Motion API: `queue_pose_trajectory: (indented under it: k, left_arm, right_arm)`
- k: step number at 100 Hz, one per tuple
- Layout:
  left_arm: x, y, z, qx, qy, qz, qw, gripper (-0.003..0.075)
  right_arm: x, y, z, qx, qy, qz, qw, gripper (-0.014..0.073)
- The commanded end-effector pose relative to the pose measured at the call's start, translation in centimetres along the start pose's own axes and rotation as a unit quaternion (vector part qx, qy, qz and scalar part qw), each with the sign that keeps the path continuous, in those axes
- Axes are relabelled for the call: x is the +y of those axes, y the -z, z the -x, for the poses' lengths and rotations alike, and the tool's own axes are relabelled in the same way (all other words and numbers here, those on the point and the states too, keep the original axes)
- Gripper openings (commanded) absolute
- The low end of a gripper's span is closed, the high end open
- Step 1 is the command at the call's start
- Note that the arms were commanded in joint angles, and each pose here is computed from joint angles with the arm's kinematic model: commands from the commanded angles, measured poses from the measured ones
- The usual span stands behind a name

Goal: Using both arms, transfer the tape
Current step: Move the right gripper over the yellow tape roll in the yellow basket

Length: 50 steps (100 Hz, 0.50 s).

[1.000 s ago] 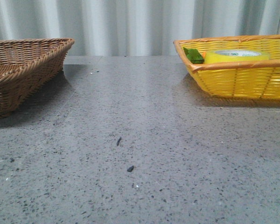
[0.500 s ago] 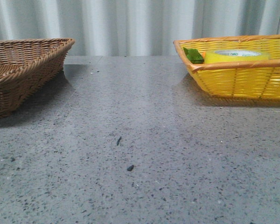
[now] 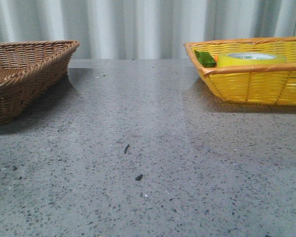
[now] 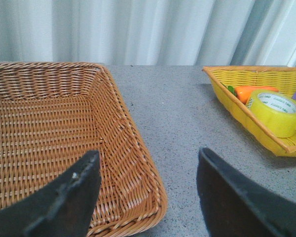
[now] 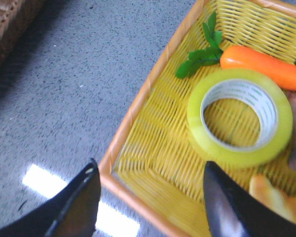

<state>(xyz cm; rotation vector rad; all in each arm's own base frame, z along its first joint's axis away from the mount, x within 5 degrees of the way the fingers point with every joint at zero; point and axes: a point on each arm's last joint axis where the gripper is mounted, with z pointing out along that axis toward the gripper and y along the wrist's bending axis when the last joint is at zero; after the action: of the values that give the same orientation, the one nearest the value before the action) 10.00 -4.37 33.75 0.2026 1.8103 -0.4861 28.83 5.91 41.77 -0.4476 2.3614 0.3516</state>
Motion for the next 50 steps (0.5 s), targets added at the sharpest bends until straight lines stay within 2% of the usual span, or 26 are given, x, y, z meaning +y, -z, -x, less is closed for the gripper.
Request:
queue_pose_trajectory:
  k: [1, 12, 28, 50]
  left_arm:
    - [-0.2, 0.2, 1.6, -0.043, 0.001, 0.0, 0.999, 0.04]
    - [-0.2, 0.2, 1.6, -0.043, 0.001, 0.0, 0.999, 0.0399]
    - [-0.2, 0.2, 1.6, -0.043, 0.001, 0.0, 0.999, 0.0399]
    - [-0.2, 0.2, 1.6, -0.043, 0.002, 0.0, 0.999, 0.0399]
  right_arm:
    - [-0.4, -0.9, 2.2, -0.016, 0.009, 0.002, 1.0, 0.039]
    - [-1.5, -4.4, 2.9, 0.014, 0.001, 0.006, 1.0, 0.039]
    - [-3.5, -8.5, 2.2, 0.067, 0.012, -0.028, 0.997, 0.039]
    - [-4.6, -12.1, 1.8, 0.086, 0.005, -0.031, 0.996, 0.039]
